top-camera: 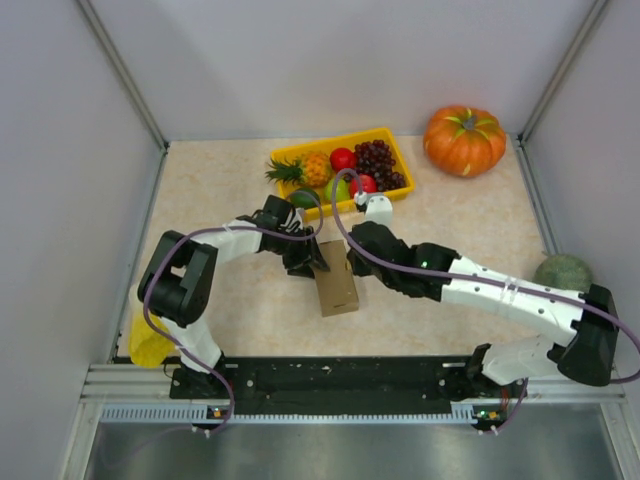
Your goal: Unpack the express box
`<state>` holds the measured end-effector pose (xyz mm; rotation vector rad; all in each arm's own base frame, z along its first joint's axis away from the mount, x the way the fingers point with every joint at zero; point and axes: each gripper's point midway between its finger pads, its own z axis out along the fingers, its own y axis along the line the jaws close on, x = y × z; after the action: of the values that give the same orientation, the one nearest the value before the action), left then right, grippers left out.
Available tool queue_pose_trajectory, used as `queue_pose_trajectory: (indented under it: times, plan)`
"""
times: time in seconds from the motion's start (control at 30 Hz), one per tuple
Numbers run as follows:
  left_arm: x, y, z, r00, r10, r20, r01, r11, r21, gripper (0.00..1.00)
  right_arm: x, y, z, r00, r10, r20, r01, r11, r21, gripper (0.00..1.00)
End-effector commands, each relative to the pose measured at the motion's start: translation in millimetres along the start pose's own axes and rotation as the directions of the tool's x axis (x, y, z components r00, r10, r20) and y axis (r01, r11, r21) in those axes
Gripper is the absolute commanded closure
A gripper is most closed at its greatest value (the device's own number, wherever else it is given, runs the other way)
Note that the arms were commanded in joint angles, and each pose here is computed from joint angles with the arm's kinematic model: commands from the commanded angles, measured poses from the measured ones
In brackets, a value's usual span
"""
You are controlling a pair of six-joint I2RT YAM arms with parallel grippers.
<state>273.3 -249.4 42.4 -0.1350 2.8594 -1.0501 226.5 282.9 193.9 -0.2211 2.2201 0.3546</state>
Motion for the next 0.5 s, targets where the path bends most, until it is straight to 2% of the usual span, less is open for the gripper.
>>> queue_pose_trajectory:
  times: [0.0, 0.17, 0.23, 0.37, 0.4, 0.47]
  plan:
    - [23.3, 55.2, 5.3, 0.999, 0.008, -0.037, -0.016, 0.972, -0.233, 0.59, -45.0, -6.2, -4.0, 0.989, 0.074, 0.126, -0.075, 0.997, 0.004, 1.00]
    - [1.6, 7.1, -21.3, 0.994, 0.076, 0.084, -0.066, 0.992, -0.106, 0.41, -62.4, -30.9, 19.6, 0.981, 0.102, 0.167, -0.109, 0.993, 0.036, 1.00]
    - [-6.4, -9.7, -35.5, 0.985, 0.104, 0.137, -0.094, 0.993, -0.076, 0.35, -71.5, -29.7, 28.6, 0.975, 0.124, 0.185, -0.125, 0.992, -0.005, 1.00]
    - [-6.4, -22.6, -52.2, 0.973, 0.141, 0.182, -0.134, 0.990, -0.049, 0.36, -84.4, -34.7, 53.5, 0.968, 0.149, 0.202, -0.142, 0.989, -0.050, 1.00]
    - [-4.7, -25.6, -57.4, 0.969, 0.152, 0.194, -0.147, 0.988, -0.040, 0.37, -78.8, -37.8, 68.5, 0.975, 0.140, 0.173, -0.135, 0.990, -0.041, 1.00]
    - [5.5, -19.3, -57.3, 0.968, 0.172, 0.184, -0.168, 0.985, -0.039, 0.44, -85.6, -30.8, 79.2, 0.976, 0.135, 0.173, -0.126, 0.990, -0.064, 1.00]
